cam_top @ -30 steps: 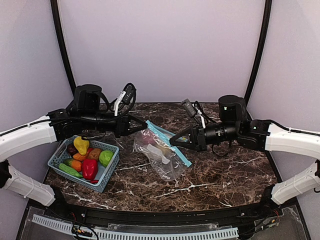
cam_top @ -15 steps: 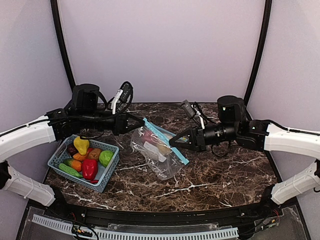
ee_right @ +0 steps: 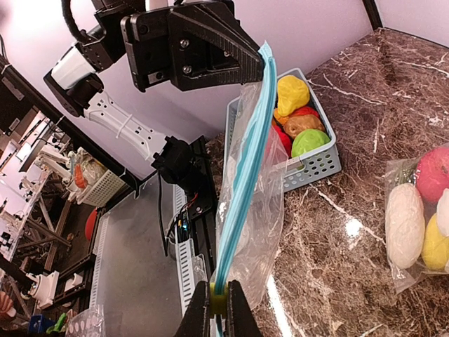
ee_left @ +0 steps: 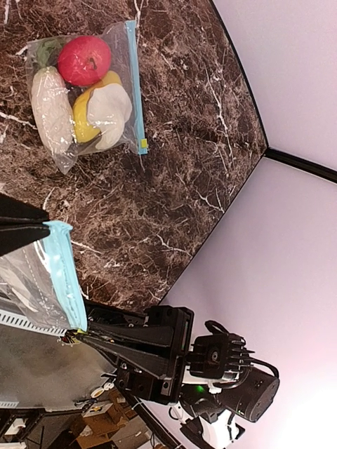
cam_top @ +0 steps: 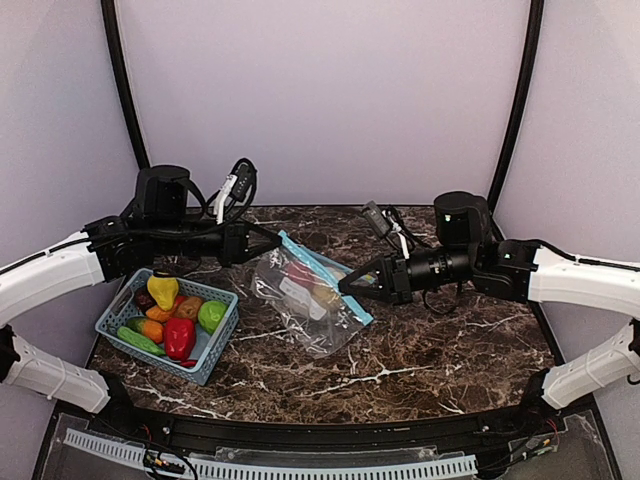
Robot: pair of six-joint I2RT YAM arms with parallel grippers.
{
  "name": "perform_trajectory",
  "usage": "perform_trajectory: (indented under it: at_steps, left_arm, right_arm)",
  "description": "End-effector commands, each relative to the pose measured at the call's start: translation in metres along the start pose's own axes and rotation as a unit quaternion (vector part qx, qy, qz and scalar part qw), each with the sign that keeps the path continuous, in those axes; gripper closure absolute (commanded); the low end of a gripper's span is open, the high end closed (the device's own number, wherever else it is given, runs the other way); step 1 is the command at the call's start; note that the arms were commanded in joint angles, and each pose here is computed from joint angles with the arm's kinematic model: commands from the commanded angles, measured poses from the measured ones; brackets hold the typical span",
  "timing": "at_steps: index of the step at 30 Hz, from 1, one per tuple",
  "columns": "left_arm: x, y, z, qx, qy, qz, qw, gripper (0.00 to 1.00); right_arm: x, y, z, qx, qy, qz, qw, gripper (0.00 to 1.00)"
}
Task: Place the food in the zip-top bag and seal the zipper
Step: Unzip the zipper from the zipper food storage bag.
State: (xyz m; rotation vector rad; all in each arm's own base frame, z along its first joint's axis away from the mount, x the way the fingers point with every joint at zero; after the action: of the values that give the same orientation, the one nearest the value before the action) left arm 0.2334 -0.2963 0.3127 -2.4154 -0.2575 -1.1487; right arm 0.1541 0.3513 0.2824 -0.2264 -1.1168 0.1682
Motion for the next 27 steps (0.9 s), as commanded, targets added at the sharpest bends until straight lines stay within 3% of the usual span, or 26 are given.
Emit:
perform_trajectory:
  at_steps: [1,27]
  left_arm:
    - [0.008,-0.014,0.015,0.041,-0.001,-0.024,0.999,0.99]
    - [0.018,-0.03,0.024,0.056,-0.007,-0.039,0.998,0.99]
  right_arm:
    - [-0.018,0.002,0.002,0.014,0.017,0.027,0.999,0.96]
    - [-0.042,0.001,-0.005,0.001,0.045,0.052,0.998,0.97]
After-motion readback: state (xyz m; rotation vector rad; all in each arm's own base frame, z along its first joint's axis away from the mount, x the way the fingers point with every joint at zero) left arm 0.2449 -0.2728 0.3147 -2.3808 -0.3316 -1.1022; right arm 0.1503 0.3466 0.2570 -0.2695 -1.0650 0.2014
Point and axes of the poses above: each gripper's point midway between its finger pads, its own y axis out along the fingers, its own z axis along the line the jaws close on, x = y × z, the point moved 2 cm from there along -y, back along the fingers, and after that the axes turned 10 degrees about -y, right-handed, at the moved point
